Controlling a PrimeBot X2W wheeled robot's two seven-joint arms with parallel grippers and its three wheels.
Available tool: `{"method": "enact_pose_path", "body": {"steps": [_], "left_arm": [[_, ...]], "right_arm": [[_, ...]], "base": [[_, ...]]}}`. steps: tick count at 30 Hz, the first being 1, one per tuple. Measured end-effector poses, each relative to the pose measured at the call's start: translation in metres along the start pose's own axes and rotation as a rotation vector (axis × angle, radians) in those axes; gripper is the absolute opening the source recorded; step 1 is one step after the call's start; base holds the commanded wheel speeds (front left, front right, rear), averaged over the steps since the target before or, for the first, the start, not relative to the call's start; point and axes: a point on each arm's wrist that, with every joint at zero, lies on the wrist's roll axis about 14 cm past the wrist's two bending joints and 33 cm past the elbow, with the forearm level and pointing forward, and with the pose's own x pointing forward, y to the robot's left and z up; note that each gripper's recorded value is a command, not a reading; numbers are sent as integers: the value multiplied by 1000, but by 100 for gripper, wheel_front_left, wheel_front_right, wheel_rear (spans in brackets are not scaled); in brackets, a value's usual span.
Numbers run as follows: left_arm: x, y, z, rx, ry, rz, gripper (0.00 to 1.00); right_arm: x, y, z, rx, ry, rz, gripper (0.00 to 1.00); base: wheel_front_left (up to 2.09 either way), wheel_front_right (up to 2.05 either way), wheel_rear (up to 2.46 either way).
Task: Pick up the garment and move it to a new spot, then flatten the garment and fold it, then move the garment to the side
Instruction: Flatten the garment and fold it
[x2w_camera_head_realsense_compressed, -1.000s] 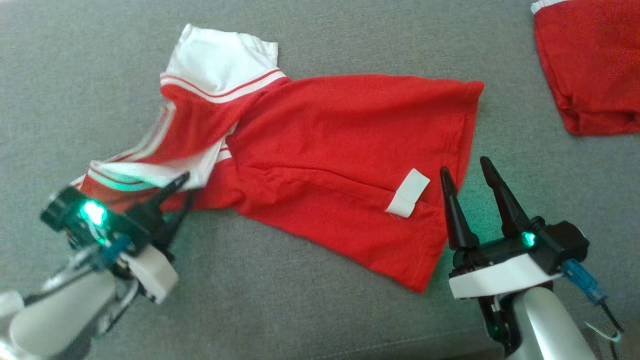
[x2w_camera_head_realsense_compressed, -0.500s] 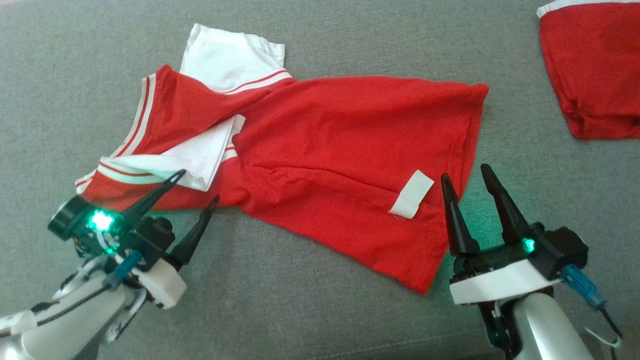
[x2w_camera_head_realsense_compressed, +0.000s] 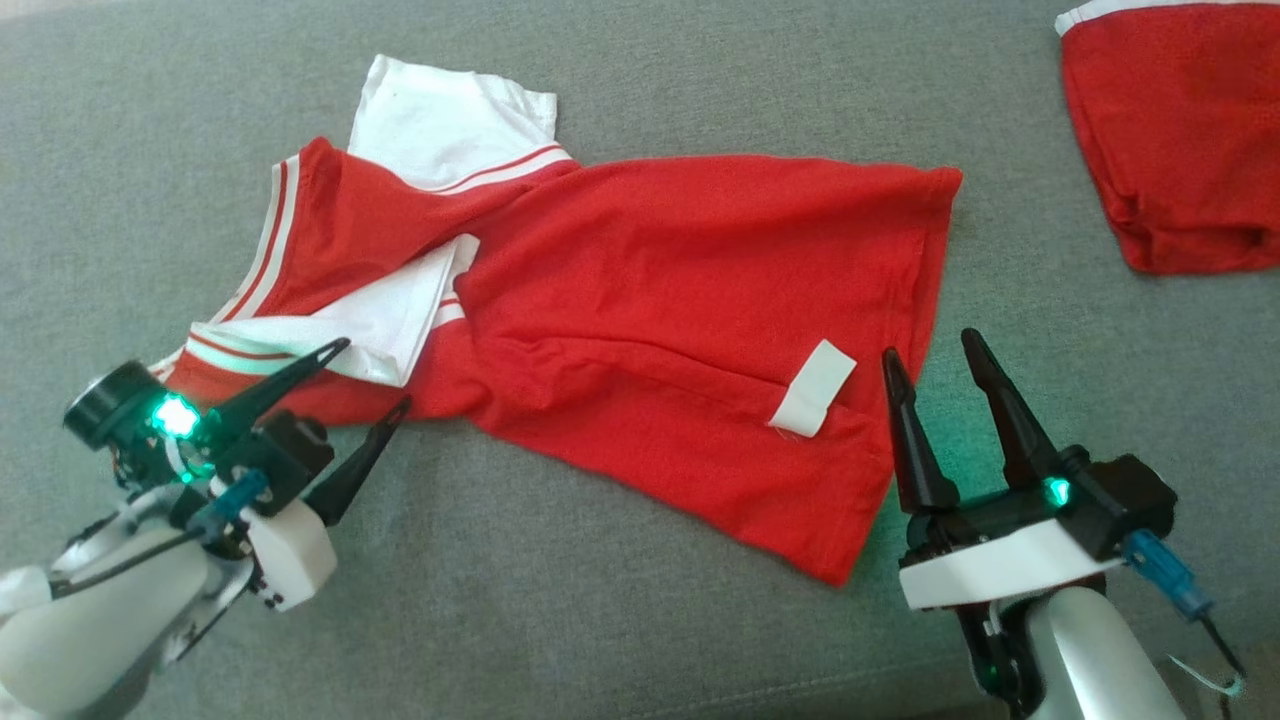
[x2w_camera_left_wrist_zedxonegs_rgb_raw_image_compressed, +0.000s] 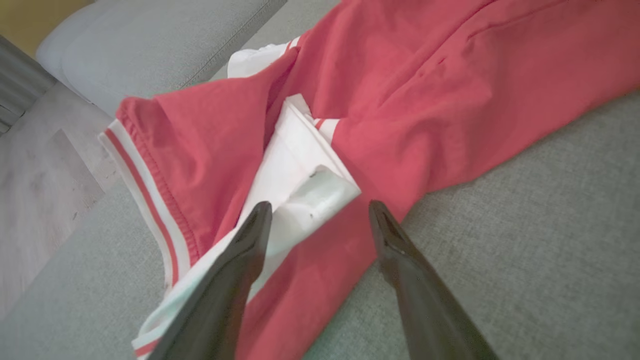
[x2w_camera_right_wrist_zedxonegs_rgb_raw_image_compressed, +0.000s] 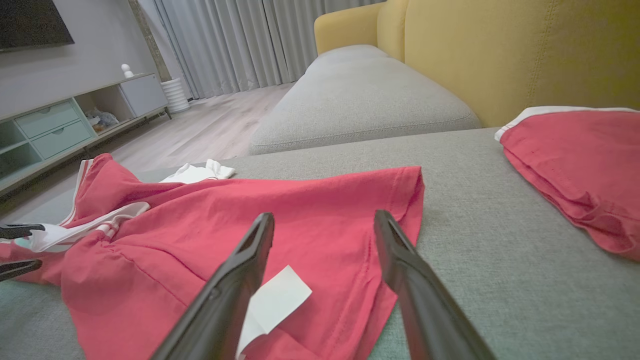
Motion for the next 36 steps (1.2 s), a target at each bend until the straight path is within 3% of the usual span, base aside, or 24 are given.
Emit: {"method": "enact_pose_path", "body": {"steps": [11,12,13,16,19,27,36], "left_arm": [[8,1,10,58,1,-55,100],[8,1,9,60,8,-61,81],[8,1,9,61,9,-62,48],[7,2,10,65,8,-60,27],[4,3,15,66,-7,-48,0],[-8,8,29,68,-63,-5,0],[-14,29,32,73,-81,63,0]], "right_arm": [[-3,-4,0,16,1,-17,100],[-3,-5,-1,16,2,-19,100],[-3,-5,-1,16,2,-21,100],[-4,-6,0,17,1,-23,100],[-4,-6,1,19,-3,-24,100],[-2,-2,-1,14,2,-10,100],[-23,-5,-40,1,132,-25,100]], "base": [[0,0,0],[0,0,0],[0,0,0],[0,0,0],[0,0,0],[0,0,0],[0,0,0]]}}
